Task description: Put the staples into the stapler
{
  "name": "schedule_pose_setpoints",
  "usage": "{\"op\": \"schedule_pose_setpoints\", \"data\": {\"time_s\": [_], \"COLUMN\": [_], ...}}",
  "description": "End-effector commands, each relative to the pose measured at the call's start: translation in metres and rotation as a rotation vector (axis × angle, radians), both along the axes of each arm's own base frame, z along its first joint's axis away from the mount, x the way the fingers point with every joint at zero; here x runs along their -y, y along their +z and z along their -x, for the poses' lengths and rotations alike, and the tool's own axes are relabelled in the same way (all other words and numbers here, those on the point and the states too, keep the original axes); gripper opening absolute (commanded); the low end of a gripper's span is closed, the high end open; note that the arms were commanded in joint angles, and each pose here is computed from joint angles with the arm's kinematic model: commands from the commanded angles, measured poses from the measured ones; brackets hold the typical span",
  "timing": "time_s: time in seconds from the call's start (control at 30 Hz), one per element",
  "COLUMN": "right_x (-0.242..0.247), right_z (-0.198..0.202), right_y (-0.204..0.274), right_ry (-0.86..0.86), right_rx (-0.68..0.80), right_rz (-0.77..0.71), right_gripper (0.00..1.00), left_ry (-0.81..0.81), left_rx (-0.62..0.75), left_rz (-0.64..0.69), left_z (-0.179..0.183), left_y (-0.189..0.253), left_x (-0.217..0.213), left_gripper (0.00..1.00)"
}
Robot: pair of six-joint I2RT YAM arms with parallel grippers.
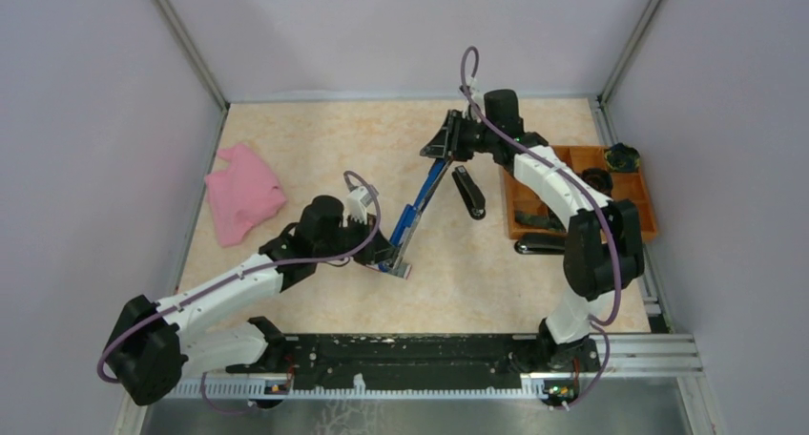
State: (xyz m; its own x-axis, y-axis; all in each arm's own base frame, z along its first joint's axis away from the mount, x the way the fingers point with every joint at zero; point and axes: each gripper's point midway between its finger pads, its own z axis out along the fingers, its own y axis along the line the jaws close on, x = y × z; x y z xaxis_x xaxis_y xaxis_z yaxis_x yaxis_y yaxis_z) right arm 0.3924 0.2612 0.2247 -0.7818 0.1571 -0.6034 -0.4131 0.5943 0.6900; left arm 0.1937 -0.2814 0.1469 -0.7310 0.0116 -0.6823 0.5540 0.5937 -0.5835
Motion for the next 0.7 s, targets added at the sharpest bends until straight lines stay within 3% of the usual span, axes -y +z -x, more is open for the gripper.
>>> {"op": "schedule_pose_setpoints", "data": {"time_s": [0.0,0.3,0.47,0.67], "right_x": [0.004,-0.003,0.005,0.026], "right_z": [-0.032,-0.030,-0.034,-0.040], "right_y": [-0.012,-0.037,-0.009,0.023], "right_ry": [-0.057,-0.045,-0.075,-0.136], "right_rx": [0.098,0.044,0.096,0.169], "right_rz": [0.053,0.060,0.045,0.049], "right_gripper": [0.00,0.00,0.20,0.35], "left_ry": [-0.153,-0.086,0.034,0.101], "left_rx": [0.183,0.150,0.088,0.014], "left_rz": [0.302,0.364,0.324,0.317], "left_z": [0.010,0.005,-0.009,-0.020], "left_y": [0.093,0.096,0.075,0.056], "left_x": [0.033,0.031,0.020,0.012], "left_gripper": [0.00,0.00,0.00,0.00]}}
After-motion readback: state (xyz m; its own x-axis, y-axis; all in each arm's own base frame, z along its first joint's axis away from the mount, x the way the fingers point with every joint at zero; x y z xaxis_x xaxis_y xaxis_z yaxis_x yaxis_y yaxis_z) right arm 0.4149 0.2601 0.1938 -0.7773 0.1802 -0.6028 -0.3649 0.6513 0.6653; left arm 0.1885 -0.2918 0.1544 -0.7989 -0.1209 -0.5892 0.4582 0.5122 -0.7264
